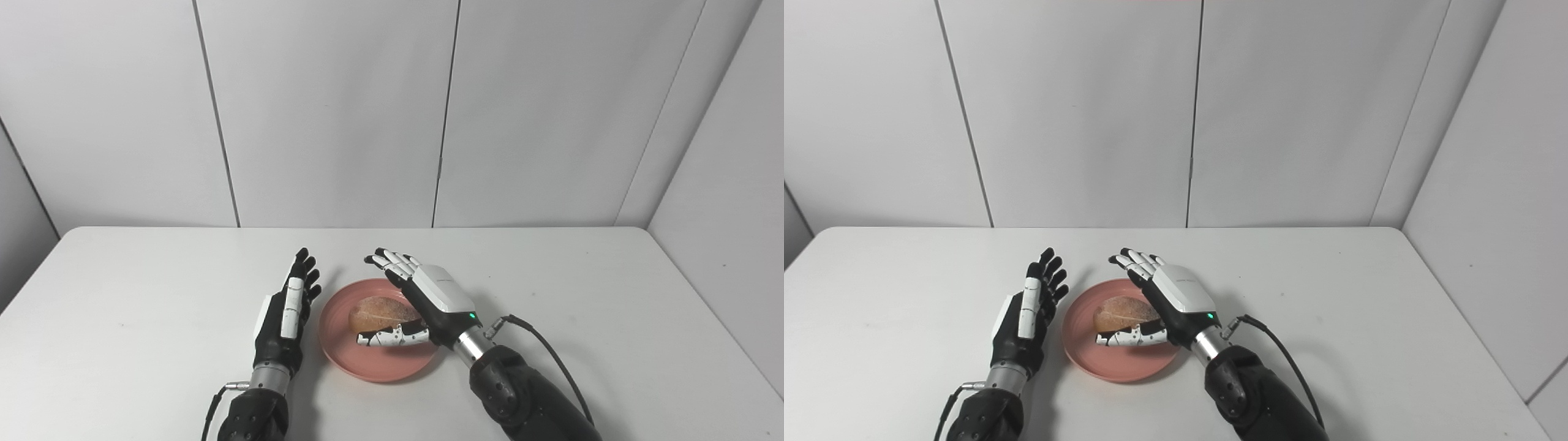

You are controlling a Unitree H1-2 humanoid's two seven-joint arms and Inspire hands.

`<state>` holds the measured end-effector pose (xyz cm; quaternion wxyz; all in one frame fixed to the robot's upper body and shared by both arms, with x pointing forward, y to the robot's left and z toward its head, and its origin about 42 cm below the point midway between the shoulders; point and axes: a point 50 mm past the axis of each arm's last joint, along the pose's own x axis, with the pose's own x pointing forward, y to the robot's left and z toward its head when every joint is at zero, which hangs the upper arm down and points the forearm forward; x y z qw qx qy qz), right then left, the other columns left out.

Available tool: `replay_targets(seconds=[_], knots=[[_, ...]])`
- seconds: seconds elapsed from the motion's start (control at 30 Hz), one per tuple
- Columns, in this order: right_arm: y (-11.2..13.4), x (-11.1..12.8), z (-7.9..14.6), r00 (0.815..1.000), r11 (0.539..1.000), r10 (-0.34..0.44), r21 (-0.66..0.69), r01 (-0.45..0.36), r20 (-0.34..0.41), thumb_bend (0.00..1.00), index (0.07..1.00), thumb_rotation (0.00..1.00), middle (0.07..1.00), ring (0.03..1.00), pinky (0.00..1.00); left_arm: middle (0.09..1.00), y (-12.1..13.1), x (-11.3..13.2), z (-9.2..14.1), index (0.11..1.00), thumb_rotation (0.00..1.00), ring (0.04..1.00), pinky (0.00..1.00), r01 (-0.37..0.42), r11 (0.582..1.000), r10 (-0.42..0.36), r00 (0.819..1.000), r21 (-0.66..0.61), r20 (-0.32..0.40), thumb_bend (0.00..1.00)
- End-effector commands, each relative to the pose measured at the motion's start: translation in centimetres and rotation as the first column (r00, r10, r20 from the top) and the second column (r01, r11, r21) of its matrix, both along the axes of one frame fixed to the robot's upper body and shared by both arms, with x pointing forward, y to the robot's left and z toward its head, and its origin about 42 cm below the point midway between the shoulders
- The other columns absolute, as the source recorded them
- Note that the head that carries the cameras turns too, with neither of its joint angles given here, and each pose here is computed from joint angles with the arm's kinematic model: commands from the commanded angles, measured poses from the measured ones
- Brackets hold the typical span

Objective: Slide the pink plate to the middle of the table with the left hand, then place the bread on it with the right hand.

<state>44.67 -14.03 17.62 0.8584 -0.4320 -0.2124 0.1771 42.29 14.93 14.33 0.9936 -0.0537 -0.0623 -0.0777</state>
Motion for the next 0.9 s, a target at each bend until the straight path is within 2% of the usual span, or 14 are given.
replay_targets(seconds=[0.0, 0.13, 0.27, 0.33, 0.43, 0.53, 0.7, 0.87], knots=[[0.1, 0.6, 2.4, 0.996, 0.998, 0.037, 0.039, -0.040, 0.081, 0.67, 0.931, 0.65, 0.998, 0.995, 1.00, 0.978, -0.9, 0.7, 1.9, 0.975, 1.00, 0.974, 0.96, 0.012, 1.000, -0.012, 0.997, -0.001, 0.070, 0.76], [-0.3, 0.4, 2.4, 0.995, 0.996, 0.024, 0.089, -0.032, 0.095, 0.67, 0.979, 0.68, 1.000, 1.000, 1.00, 0.977, -0.9, 0.6, 1.8, 0.974, 1.00, 0.972, 0.96, 0.014, 1.000, -0.013, 0.997, -0.009, 0.070, 0.76], [-0.7, -0.5, 2.7, 0.995, 0.978, -0.015, 0.209, -0.006, 0.096, 0.70, 1.000, 0.72, 1.000, 1.000, 1.00, 0.976, -0.8, 0.6, 1.8, 0.976, 1.00, 0.972, 0.96, 0.014, 1.000, -0.014, 0.997, -0.001, 0.069, 0.76], [-1.1, -1.3, 2.7, 0.995, 0.954, -0.048, 0.298, 0.019, 0.092, 0.70, 1.000, 0.72, 1.000, 1.000, 1.00, 0.978, -0.8, 0.5, 1.8, 0.978, 1.00, 0.973, 0.97, 0.017, 1.000, -0.017, 0.997, 0.002, 0.071, 0.78], [-1.7, -2.2, 2.8, 0.993, 0.919, -0.086, 0.392, 0.050, 0.075, 0.64, 1.000, 0.76, 1.000, 1.000, 0.95, 0.980, -0.7, 0.5, 1.7, 0.981, 1.00, 0.975, 0.97, 0.017, 1.000, -0.018, 0.997, 0.005, 0.071, 0.78], [-2.3, -3.0, 2.9, 0.994, 0.873, -0.107, 0.481, 0.077, 0.036, 0.66, 1.000, 0.80, 1.000, 1.000, 0.98, 0.981, -0.7, 0.4, 1.8, 0.981, 1.00, 0.976, 0.97, 0.017, 1.000, -0.018, 0.997, 0.009, 0.071, 0.78], [-3.0, -3.6, 2.8, 0.989, 0.823, -0.144, 0.553, 0.128, -0.014, 0.65, 1.000, 0.92, 1.000, 1.000, 1.00, 0.985, -0.6, 0.2, 1.7, 0.987, 1.00, 0.979, 0.97, 0.019, 1.000, -0.020, 0.997, 0.015, 0.070, 0.79], [-3.4, -3.7, 2.3, 0.985, 0.778, -0.159, 0.605, 0.171, -0.073, 0.65, 1.000, 0.93, 1.000, 1.000, 1.00, 0.988, -0.4, 0.0, 1.6, 0.993, 1.00, 0.981, 0.98, 0.021, 0.999, -0.023, 0.997, 0.028, 0.078, 0.80]])
